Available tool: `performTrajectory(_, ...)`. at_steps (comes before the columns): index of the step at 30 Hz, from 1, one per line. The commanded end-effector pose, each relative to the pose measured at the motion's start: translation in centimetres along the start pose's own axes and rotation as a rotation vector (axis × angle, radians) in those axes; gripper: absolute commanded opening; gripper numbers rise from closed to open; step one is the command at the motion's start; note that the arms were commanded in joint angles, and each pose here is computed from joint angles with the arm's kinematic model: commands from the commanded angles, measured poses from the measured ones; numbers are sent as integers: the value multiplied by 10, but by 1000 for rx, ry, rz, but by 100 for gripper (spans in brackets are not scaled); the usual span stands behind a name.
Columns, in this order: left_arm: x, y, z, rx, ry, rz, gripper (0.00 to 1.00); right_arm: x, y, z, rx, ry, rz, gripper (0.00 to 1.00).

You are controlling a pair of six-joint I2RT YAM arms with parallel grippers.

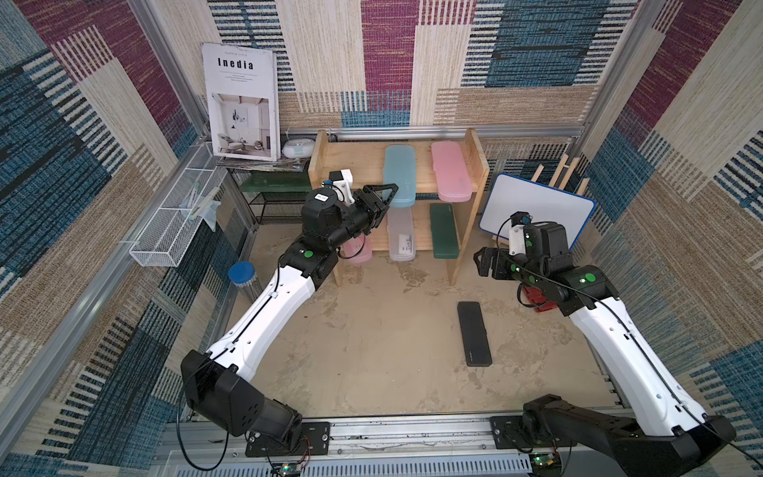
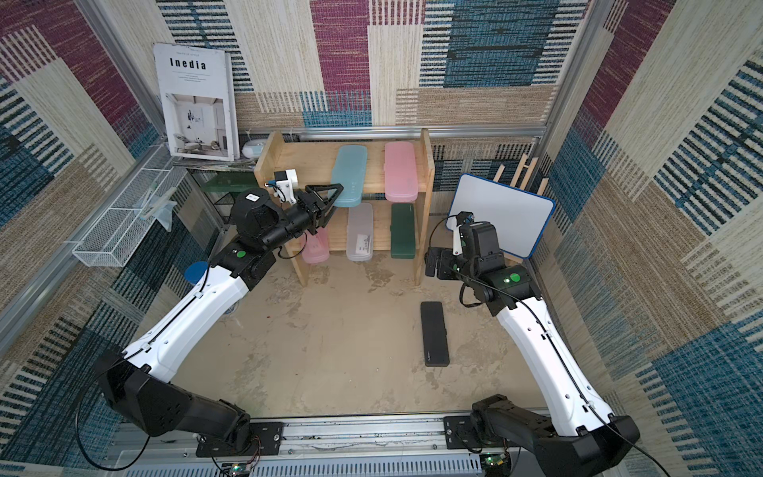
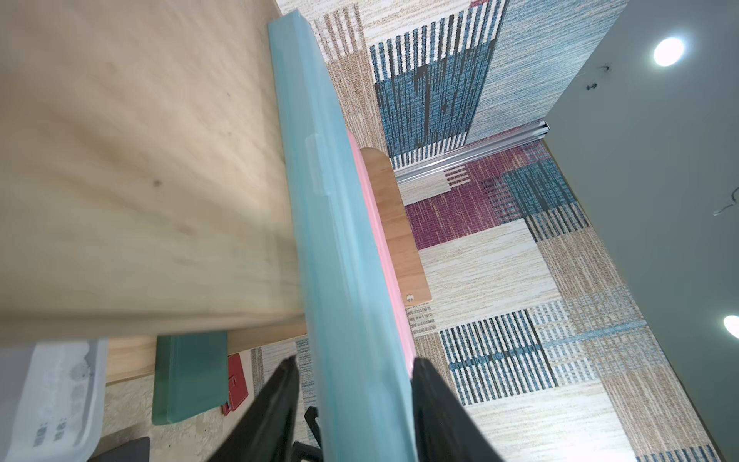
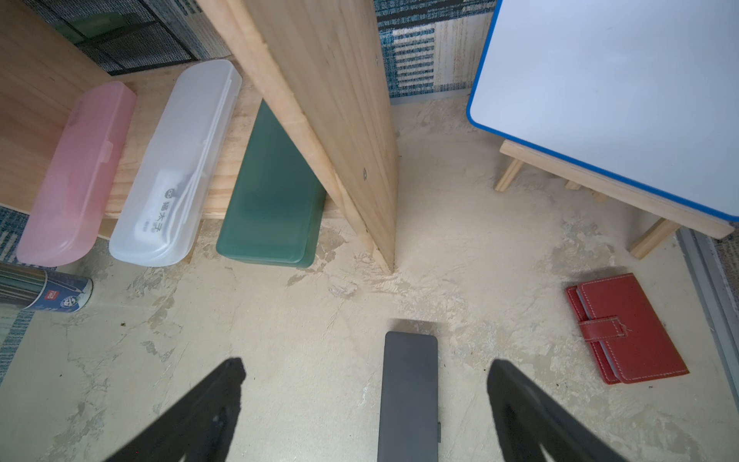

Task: Remove the pencil cases from the shelf
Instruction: Pick up the pencil case from the shelf.

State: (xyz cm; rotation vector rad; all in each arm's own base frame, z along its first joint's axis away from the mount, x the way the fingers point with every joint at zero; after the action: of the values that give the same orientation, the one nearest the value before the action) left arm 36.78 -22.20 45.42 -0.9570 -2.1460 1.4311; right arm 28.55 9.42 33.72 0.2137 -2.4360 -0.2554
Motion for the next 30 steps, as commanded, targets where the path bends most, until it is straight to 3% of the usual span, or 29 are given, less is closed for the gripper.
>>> performTrajectory(1, 5, -8, -2, -25, -15, 10, 30, 0, 0, 0, 14, 6, 5, 99)
performTrajectory(8, 28, -18, 0, -104, -38, -3, 17, 15, 7, -10, 34, -28, -2, 97)
performTrajectory(12, 57, -34, 4, -281, -98, 11, 17, 64, 38, -41, 86, -176, -65, 97)
performTrajectory(16, 104, -50, 16, -581, -221, -20, 17, 117, 85, -78, 92, -285, -267, 96)
performTrajectory(20, 143, -52, 28, -794, -303, -70, 20, 132, 150, -94, 112, -255, -520, 97)
performTrajectory(24, 171, -47, 31, -900, -362, -120, 20, 136, 218, -95, 103, -238, -806, 99)
performTrajectory(30, 186, -40, 34, -948, -377, -162, 20, 132, 285, -100, 112, -215, -956, 99)
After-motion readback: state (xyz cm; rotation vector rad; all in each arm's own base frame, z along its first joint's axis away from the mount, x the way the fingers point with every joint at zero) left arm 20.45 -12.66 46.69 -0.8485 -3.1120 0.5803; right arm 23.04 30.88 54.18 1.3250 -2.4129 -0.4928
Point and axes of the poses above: each gripper's point midway between its finger pads, its own x axis back along the fingers, its own y axis along the line the jaws close on, z = x × y, the point moved 5 cm from there along x, back along the fingers, and after that the axes turned 3 degrees about -x, right-handed, at the moved point
